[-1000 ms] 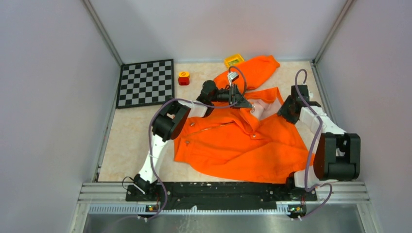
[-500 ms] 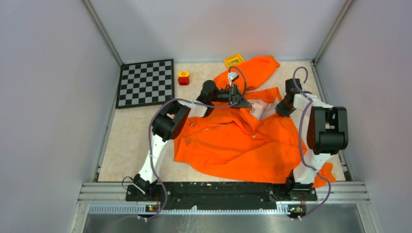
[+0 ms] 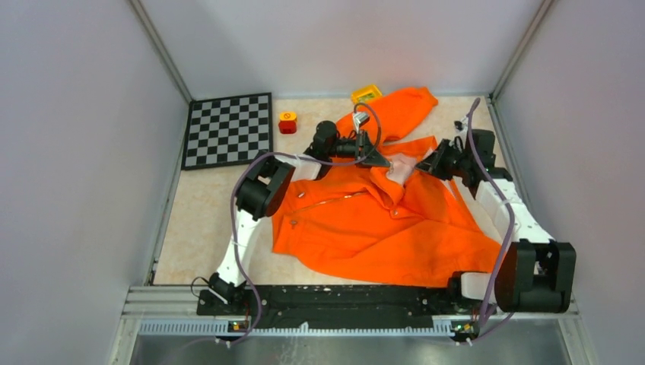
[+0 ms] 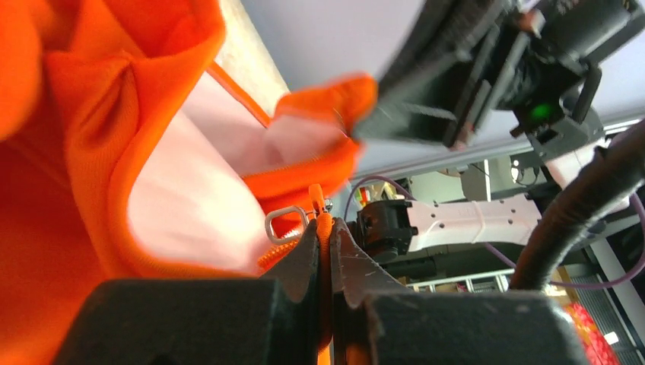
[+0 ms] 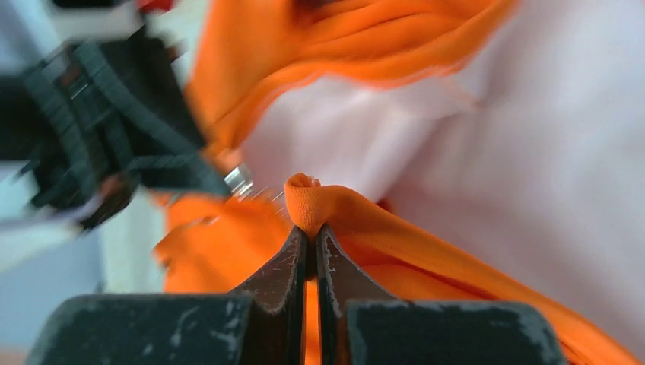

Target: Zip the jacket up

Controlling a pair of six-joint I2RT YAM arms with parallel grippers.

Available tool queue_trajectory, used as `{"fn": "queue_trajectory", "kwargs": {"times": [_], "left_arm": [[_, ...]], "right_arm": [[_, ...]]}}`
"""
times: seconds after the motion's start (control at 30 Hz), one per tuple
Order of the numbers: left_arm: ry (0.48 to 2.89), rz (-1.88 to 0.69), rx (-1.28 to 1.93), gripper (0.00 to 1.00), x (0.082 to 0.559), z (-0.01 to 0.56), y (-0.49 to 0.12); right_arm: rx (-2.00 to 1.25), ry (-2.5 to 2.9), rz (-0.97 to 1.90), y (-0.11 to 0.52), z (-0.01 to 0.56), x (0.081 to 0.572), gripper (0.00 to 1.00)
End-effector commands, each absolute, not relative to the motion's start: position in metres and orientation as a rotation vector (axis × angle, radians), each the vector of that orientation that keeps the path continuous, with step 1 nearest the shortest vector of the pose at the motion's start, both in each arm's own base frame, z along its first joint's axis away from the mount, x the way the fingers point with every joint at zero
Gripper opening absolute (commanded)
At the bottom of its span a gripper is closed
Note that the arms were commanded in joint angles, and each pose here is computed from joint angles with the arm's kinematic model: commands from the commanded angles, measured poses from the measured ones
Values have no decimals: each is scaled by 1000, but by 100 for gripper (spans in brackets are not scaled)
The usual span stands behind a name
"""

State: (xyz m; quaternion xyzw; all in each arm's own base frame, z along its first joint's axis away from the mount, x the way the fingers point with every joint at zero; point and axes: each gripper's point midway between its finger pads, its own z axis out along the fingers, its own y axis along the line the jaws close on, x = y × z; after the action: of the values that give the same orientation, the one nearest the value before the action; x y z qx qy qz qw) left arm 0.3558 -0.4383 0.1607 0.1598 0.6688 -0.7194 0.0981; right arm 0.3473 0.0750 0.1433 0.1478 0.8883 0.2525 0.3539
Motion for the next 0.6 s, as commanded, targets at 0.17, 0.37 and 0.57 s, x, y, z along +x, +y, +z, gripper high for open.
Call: {"fn": "queue_trajectory", "kwargs": {"times": [0.17, 0.37, 0.57], "left_arm": [[1882, -2048, 537, 0, 373, 202, -429], [1891, -2041, 529, 0, 370, 200, -427], [1895, -2051, 538, 0, 365, 200, -429]], "right_arm": [[729, 2640, 645, 75, 65, 246, 0], [1163, 2575, 106, 14, 29, 207, 0], [1129, 2443, 143, 4, 25, 220, 0]]}}
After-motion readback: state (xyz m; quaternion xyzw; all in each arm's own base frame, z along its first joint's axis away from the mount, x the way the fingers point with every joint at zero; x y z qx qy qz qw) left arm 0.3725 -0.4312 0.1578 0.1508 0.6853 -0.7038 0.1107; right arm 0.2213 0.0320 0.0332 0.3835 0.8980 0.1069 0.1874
